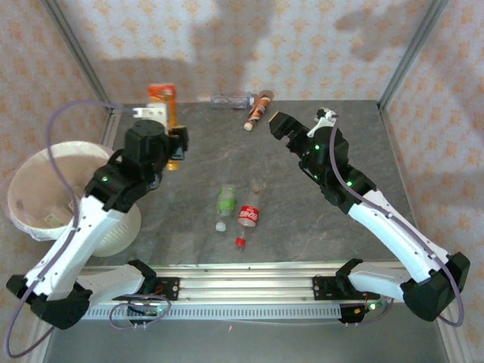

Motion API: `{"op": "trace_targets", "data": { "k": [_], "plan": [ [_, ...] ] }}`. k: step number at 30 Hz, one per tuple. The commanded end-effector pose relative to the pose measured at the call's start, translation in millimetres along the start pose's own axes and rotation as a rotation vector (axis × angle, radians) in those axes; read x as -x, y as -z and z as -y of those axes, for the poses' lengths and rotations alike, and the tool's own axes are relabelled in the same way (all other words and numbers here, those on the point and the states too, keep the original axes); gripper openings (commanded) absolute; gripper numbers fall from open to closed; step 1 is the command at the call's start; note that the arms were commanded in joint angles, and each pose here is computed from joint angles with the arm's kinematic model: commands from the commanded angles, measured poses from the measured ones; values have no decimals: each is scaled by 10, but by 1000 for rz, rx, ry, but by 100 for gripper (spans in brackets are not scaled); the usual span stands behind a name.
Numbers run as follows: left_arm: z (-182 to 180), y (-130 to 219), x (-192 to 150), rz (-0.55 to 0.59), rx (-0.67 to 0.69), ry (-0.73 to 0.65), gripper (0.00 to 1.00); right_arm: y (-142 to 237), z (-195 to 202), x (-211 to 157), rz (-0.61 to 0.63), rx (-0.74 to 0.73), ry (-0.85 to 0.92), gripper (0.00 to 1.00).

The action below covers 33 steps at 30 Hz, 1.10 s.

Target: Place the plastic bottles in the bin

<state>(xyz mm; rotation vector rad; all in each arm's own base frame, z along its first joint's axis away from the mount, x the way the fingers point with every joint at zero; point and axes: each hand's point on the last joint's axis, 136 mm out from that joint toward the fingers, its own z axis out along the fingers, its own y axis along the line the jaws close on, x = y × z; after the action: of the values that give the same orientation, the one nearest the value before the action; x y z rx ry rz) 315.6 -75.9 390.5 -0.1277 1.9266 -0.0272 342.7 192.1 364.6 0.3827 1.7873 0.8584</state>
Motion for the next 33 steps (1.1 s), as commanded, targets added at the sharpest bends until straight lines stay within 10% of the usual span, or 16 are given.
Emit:
{"op": "trace_targets", "data": {
  "k": [1, 12, 33],
  "plan": [
    [-664, 271, 238, 76, 289, -31, 47, -49, 194, -20, -5, -119, 67, 99],
    [-1889, 942, 748, 181, 966, -62, 46, -241, 136, -187, -104, -119, 87, 99],
    [-3479, 1436, -489, 192, 1484, 345, 49, -272, 53, -159, -121, -110, 123, 99]
  ]
}}
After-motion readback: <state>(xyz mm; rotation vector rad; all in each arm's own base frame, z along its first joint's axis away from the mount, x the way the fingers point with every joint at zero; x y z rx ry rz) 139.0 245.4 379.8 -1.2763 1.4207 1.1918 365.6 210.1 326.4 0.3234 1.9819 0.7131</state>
